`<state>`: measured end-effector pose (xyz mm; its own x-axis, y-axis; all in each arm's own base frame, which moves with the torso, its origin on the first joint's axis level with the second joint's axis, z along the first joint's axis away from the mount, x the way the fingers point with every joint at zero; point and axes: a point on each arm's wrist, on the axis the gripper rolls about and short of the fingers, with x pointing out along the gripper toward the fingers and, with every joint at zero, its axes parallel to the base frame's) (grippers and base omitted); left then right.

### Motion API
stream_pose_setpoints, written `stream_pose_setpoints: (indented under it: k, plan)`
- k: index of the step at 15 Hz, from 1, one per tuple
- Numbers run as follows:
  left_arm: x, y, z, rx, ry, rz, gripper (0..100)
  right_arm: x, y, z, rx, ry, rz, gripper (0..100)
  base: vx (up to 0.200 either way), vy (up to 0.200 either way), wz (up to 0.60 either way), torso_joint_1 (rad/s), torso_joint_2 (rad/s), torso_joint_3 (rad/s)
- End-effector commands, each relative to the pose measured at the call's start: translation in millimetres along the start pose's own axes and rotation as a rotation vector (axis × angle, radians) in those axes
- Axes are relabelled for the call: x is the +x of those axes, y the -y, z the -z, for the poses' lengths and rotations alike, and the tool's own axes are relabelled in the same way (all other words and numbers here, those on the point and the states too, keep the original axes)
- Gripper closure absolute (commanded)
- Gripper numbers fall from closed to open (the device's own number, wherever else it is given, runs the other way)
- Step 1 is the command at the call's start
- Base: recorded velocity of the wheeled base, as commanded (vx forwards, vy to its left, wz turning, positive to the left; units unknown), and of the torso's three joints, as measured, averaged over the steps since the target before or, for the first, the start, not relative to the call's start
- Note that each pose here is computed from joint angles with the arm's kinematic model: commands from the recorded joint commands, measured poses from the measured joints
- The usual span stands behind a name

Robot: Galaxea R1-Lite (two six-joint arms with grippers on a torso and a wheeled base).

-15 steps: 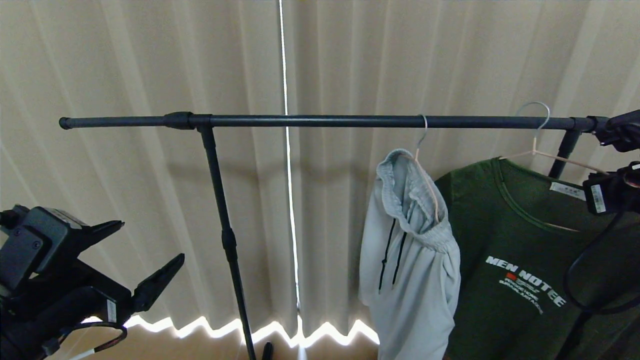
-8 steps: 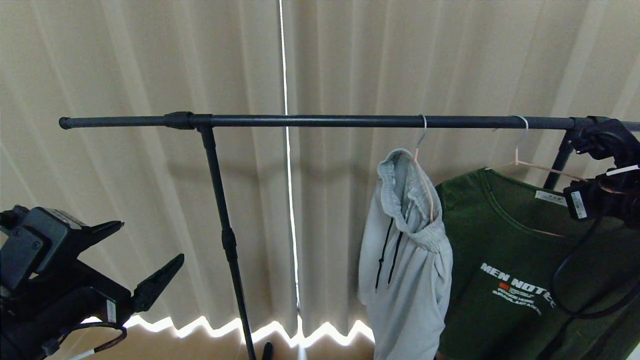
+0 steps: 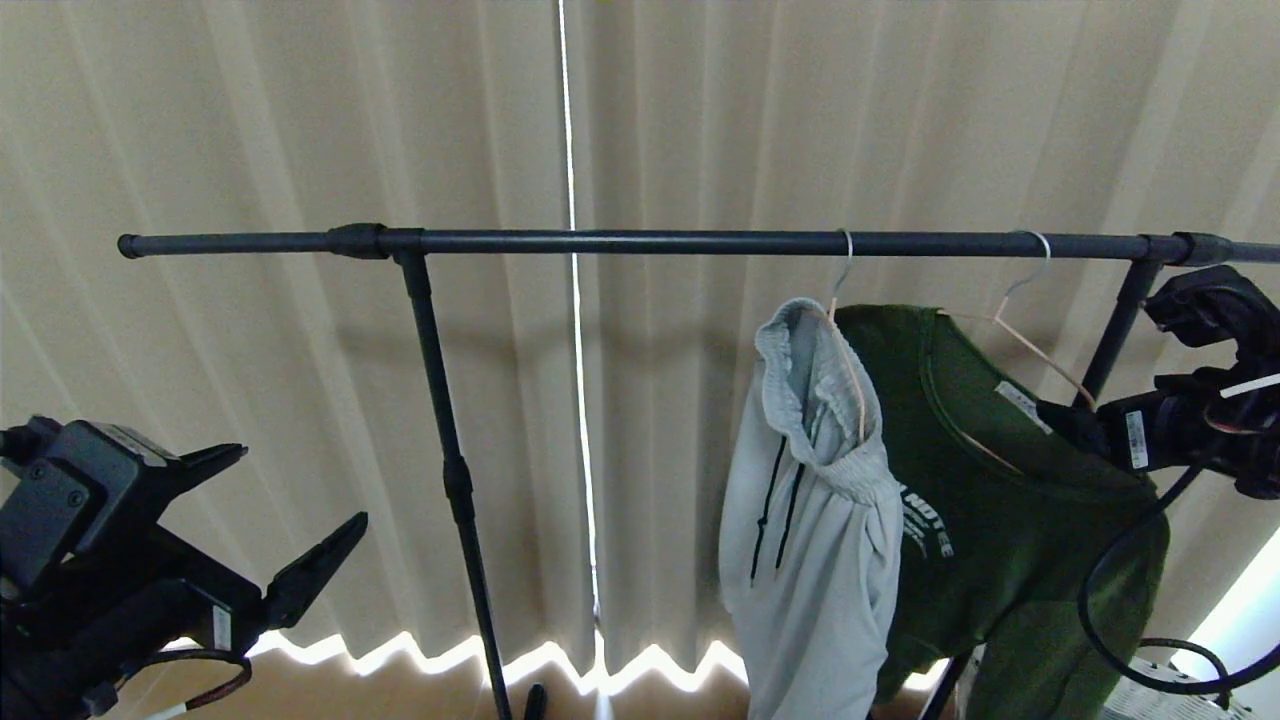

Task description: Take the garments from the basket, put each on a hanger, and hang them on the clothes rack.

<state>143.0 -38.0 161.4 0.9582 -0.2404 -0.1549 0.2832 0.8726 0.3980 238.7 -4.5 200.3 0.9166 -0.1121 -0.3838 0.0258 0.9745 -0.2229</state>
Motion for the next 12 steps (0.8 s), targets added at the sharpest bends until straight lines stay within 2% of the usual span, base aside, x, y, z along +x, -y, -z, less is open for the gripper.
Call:
stream_pose_setpoints:
  k: [1, 3, 5, 8, 9, 11, 12]
  plan:
    - [-1, 0.4, 1, 0.007, -0.001, 0.000, 0, -18, -0.3, 4.6, 0.009, 0.037, -0.069, 0, 0.000, 0.000, 0.00, 0.000, 0.00, 0.000]
    - [-4, -0.7, -1, 0.006, 0.014, -0.008, 0, -29, -0.7, 9.8, 0.014, 0.070, -0.094, 0, 0.000, 0.000, 0.00, 0.000, 0.00, 0.000]
    - [-14, -2.4, -4, -0.001, 0.053, -0.027, 0, -44, -1.3, 18.6, 0.017, 0.149, -0.095, 0, 0.000, 0.000, 0.00, 0.000, 0.00, 0.000]
    - [-37, -1.8, 1, -0.011, 0.095, -0.063, 0, -75, -0.3, 28.7, 0.020, 0.237, -0.082, 0, 0.000, 0.000, 0.00, 0.000, 0.00, 0.000]
    - [-49, -1.8, 7, -0.014, 0.099, -0.104, 0, -89, -0.6, 34.7, 0.018, 0.270, -0.099, 0, 0.000, 0.000, 0.00, 0.000, 0.00, 0.000]
    - [-67, -5.6, 15, -0.018, 0.068, -0.216, 0, -110, -2.3, 52.0, 0.018, 0.295, -0.108, 0, 0.000, 0.000, 0.00, 0.000, 0.00, 0.000]
    - [-77, -5.4, 21, -0.023, 0.029, -0.248, 0, -117, -3.8, 63.2, 0.018, 0.297, -0.106, 0, 0.000, 0.000, 0.00, 0.000, 0.00, 0.000]
